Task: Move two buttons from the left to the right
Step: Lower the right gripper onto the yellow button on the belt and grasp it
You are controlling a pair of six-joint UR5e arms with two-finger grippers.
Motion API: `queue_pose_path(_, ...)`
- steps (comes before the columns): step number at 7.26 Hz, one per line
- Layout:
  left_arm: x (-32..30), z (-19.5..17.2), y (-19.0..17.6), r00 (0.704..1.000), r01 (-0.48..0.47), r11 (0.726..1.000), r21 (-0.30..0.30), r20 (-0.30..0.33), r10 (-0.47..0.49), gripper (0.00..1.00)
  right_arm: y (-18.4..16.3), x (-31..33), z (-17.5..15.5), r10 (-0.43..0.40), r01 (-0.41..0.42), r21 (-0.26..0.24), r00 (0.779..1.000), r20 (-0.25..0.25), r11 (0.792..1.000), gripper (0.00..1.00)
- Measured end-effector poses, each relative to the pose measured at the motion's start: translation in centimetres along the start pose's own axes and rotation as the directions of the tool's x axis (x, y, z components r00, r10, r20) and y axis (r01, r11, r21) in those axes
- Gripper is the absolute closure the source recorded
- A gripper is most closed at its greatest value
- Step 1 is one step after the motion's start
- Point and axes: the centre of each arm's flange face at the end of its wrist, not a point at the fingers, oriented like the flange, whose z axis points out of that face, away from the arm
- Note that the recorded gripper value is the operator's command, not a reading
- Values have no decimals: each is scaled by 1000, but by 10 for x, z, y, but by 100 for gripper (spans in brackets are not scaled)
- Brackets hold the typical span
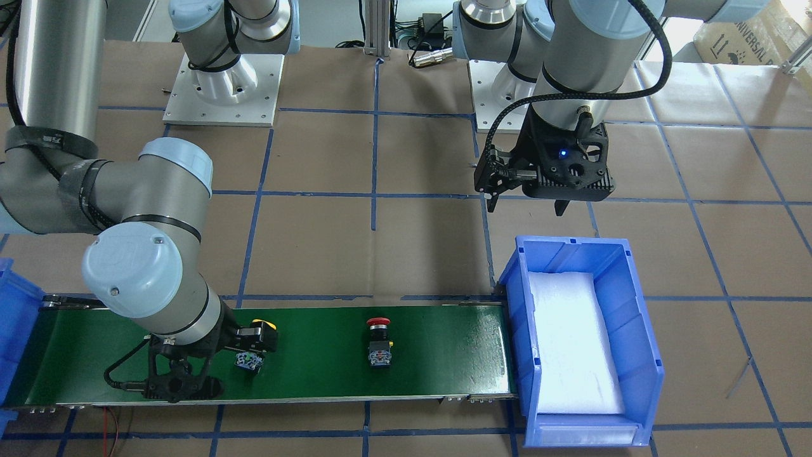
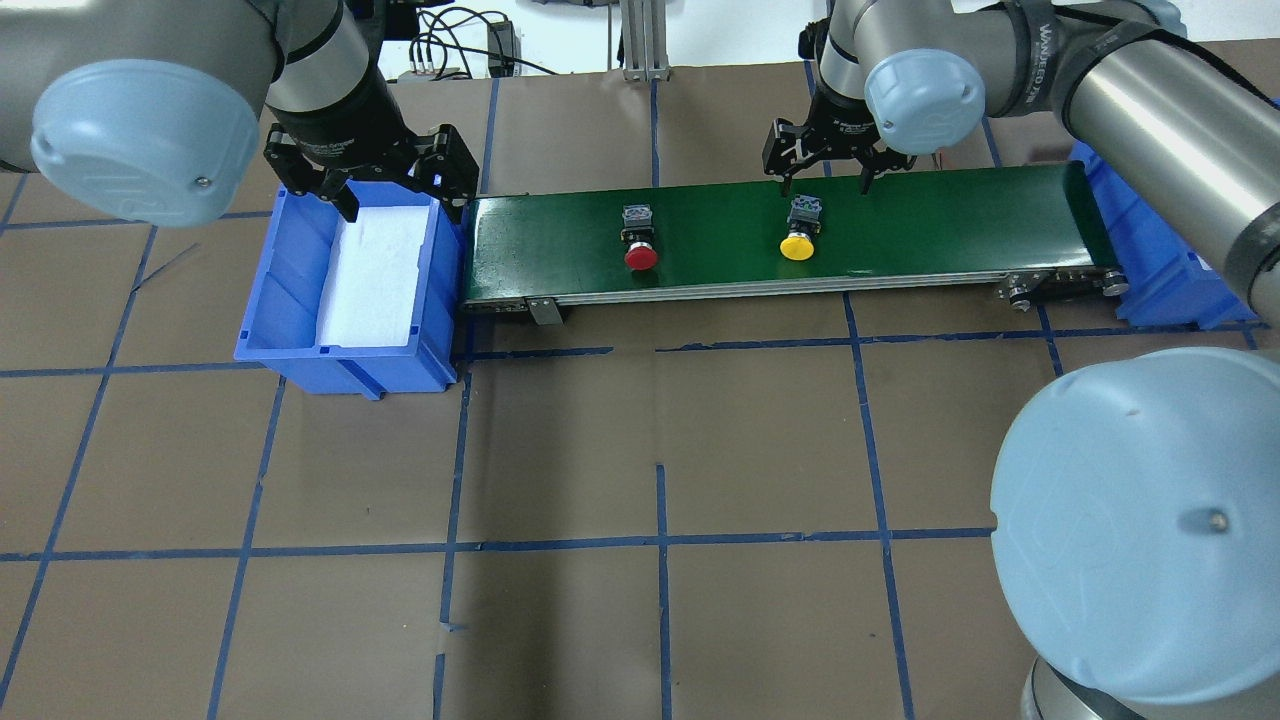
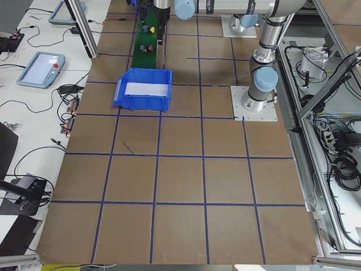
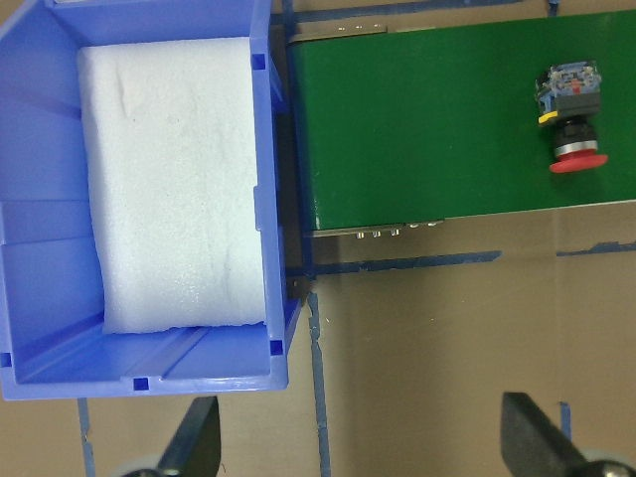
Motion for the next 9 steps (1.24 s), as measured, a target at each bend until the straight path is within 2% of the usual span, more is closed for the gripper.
queue_pose_path(3, 0, 0, 0, 1000, 0, 1000, 0, 0, 0, 0, -3, 5, 20, 15, -15, -29, 1000, -6, 999, 0)
queue_pose_path(6, 0, 0, 0, 1000, 0, 1000, 0, 0, 0, 0, -4, 6, 23, 45, -46, -32, 999, -13, 998, 3)
queue_pose_path(7, 0, 0, 0, 1000, 0, 1000, 0, 1, 0, 0, -3, 6, 24, 47, -47, -35, 999, -16, 998, 20)
queue_pose_path(8, 0, 0, 0, 1000, 0, 1000, 0, 0, 0, 0, -2, 6, 25, 48, -48, -39, 999, -18, 998, 55)
queue_pose_path(9, 0, 0, 0, 1000, 0, 1000, -1, 0, 0, 0, -1, 7, 27, 45, -46, -47, 999, -27, 998, 66)
